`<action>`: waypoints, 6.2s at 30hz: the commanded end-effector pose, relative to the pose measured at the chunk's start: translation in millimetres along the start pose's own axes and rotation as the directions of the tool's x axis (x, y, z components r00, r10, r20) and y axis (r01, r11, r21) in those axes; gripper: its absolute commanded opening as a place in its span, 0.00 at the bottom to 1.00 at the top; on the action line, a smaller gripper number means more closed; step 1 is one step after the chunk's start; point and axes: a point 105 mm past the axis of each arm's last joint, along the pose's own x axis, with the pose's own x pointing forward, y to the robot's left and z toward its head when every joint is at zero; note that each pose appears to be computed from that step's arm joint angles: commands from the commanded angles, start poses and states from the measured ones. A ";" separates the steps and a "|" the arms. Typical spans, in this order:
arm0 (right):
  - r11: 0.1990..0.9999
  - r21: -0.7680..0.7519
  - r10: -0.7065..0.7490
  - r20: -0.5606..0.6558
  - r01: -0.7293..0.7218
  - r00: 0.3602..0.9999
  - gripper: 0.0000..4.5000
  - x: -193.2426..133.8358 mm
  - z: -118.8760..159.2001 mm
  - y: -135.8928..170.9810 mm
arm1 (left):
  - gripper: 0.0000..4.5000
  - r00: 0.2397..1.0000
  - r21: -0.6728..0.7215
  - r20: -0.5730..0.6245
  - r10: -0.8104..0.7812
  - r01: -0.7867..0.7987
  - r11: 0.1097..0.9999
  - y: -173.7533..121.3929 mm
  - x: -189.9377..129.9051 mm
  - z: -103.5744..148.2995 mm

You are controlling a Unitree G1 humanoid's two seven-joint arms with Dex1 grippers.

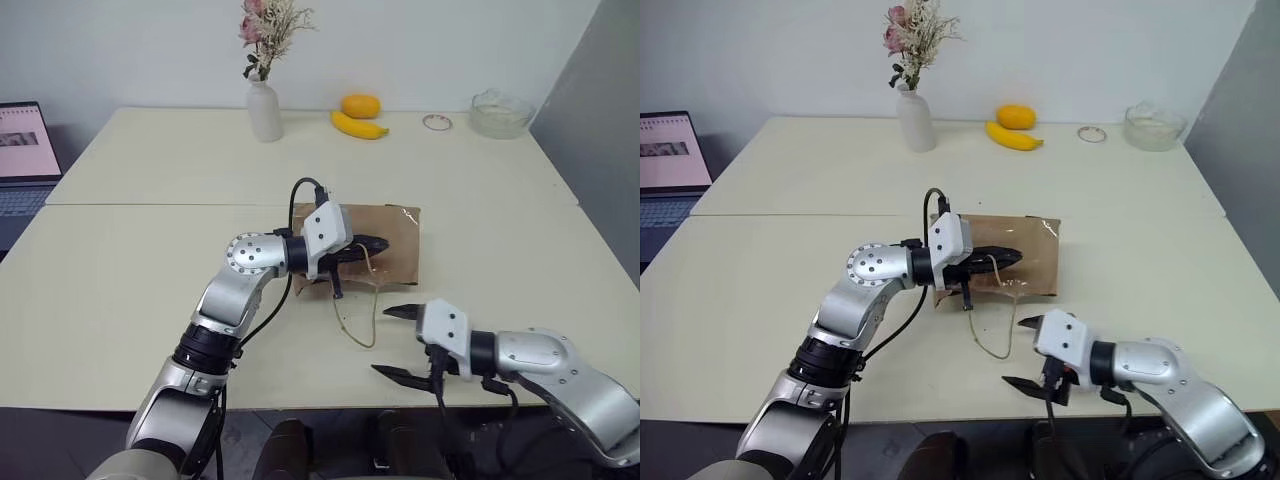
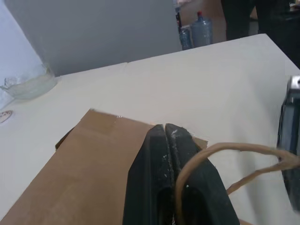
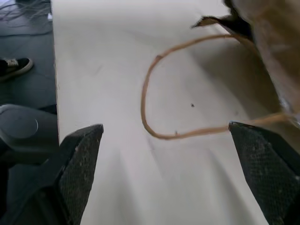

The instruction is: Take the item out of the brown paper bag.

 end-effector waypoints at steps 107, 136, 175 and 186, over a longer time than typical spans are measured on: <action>0.838 -0.438 -0.401 -0.087 0.327 0.912 0.99 58.7 61.2 -95.8 | 0.00 0.962 -0.255 0.215 0.166 -0.109 0.961 79.8 -27.4 110.9; 0.715 -0.678 -0.379 -0.174 0.168 0.909 0.68 85.7 47.3 -115.5 | 0.00 0.967 -0.241 0.182 0.178 -0.131 0.962 80.8 -32.6 104.7; 0.927 -0.071 -0.323 0.345 0.368 0.881 0.68 -109.9 122.0 -149.5 | 0.00 0.957 -0.242 0.059 0.285 -0.263 0.934 96.5 -38.9 76.9; 0.830 -0.341 -0.537 -0.276 0.441 0.797 0.68 -125.3 -26.9 -198.5 | 0.00 0.954 -0.240 0.061 0.294 -0.272 0.932 97.7 -39.5 77.8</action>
